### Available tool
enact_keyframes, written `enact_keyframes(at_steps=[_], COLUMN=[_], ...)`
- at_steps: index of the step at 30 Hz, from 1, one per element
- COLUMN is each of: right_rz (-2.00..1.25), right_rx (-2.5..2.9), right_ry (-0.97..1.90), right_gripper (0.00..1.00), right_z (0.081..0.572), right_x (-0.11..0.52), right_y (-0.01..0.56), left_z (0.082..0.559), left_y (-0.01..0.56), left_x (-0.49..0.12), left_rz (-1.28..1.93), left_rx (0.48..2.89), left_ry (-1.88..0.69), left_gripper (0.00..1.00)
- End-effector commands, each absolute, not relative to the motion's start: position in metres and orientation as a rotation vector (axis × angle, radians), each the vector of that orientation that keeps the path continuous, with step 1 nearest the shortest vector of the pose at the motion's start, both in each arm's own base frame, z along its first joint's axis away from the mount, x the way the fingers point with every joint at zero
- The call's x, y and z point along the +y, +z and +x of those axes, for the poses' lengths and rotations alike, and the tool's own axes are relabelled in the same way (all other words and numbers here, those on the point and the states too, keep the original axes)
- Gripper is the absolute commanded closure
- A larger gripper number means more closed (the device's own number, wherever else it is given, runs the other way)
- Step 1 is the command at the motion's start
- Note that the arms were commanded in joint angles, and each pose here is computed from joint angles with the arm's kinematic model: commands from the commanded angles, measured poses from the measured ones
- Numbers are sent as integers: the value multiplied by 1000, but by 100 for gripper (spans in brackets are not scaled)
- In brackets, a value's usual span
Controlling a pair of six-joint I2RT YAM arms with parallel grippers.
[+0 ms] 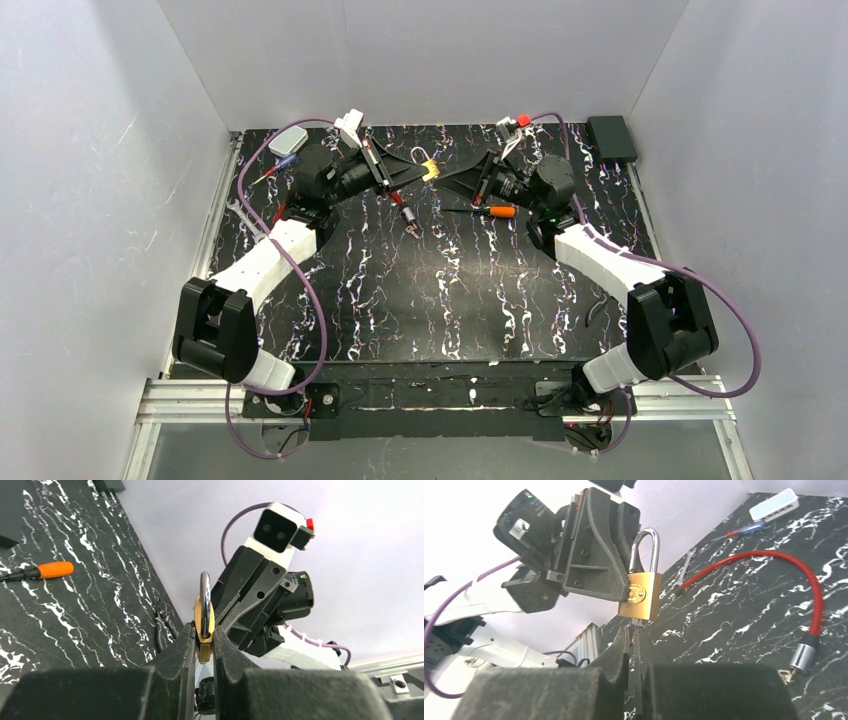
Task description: Unlock with the key
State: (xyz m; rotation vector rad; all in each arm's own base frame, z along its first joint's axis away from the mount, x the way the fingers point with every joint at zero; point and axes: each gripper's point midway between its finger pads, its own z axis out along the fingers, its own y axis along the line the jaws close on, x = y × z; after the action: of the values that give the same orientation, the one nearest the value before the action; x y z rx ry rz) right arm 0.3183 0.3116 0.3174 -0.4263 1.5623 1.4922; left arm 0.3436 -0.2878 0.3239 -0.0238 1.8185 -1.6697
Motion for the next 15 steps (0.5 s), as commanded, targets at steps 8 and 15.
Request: enact_keyframes(at_steps=[8, 15], right_rz=[-387, -388], right_rx=[1412, 1392], right_ry=[1781, 1854], right_gripper=[99, 99], right_z=[313, 310], right_x=[309, 309], right_y=[348, 349], left_z=[290, 294], left_y=[386, 382], left_x=[-292, -292], left_rz=[326, 296], left_rx=[1579, 1577], left_ry=[-1850, -1848], left_gripper=[100, 100])
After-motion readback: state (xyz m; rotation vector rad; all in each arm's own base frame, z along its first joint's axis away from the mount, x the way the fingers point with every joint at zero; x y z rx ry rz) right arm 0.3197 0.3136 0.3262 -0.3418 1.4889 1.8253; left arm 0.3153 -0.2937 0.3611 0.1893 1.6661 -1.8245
